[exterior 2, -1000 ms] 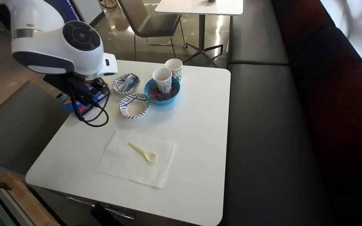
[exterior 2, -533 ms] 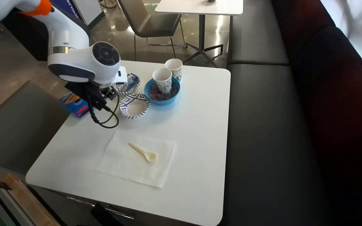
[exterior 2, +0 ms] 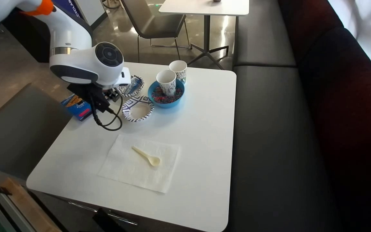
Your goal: Move the box to the right
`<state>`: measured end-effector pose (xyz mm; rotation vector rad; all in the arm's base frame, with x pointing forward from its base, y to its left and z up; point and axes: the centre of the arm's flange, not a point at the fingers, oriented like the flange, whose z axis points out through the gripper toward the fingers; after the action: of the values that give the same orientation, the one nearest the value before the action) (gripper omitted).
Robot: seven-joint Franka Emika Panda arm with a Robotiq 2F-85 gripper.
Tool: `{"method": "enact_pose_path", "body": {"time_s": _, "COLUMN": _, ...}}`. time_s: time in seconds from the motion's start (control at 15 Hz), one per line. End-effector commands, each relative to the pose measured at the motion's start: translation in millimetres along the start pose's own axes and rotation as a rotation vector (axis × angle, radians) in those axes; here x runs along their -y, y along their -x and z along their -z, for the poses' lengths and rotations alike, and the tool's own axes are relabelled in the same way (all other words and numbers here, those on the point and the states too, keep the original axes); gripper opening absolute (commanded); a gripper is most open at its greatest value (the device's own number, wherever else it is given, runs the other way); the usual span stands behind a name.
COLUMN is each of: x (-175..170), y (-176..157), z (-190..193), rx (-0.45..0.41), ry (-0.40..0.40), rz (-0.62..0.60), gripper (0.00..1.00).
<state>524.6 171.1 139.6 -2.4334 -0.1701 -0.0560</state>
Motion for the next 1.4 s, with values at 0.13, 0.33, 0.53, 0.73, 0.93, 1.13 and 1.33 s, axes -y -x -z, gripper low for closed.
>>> {"method": "enact_pose_path", "body": {"time_s": 0.13, "x": -0.2, "y": -3.6, "z": -3.4, "rx": 0.023, "ry": -0.005, "rz": 0.014, "gripper": 1.0}}
{"method": "enact_pose_path", "body": {"time_s": 0.33, "x": -5.4, "y": -12.4, "z": -22.9, "rx": 0.094, "ry": 0.019, "rz": 0.04, "gripper": 1.0}}
{"method": "enact_pose_path", "body": {"time_s": 0.53, "x": 26.8, "y": 5.1, "z": -49.5, "rx": 0.144, "ry": 0.015, "rz": 0.093, "gripper": 1.0}}
{"method": "enact_pose_path", "body": {"time_s": 0.73, "x": 3.4, "y": -10.9, "z": -62.8, "rx": 0.14, "ry": -0.028, "rz": 0.122, "gripper": 1.0}}
{"method": "enact_pose_path", "body": {"time_s": 0.93, "x": -4.0, "y": -15.2, "z": -69.0, "rx": 0.134, "ry": -0.041, "rz": 0.102, "gripper": 1.0}}
{"method": "enact_pose_path", "body": {"time_s": 1.13, "x": -14.7, "y": -16.0, "z": -73.1, "rx": 0.14, "ry": -0.06, "rz": 0.101, "gripper": 1.0}}
{"method": "enact_pose_path", "body": {"time_s": 1.33, "x": -17.0, "y": -14.6, "z": -75.5, "rx": 0.147, "ry": -0.087, "rz": 0.107, "gripper": 0.97}}
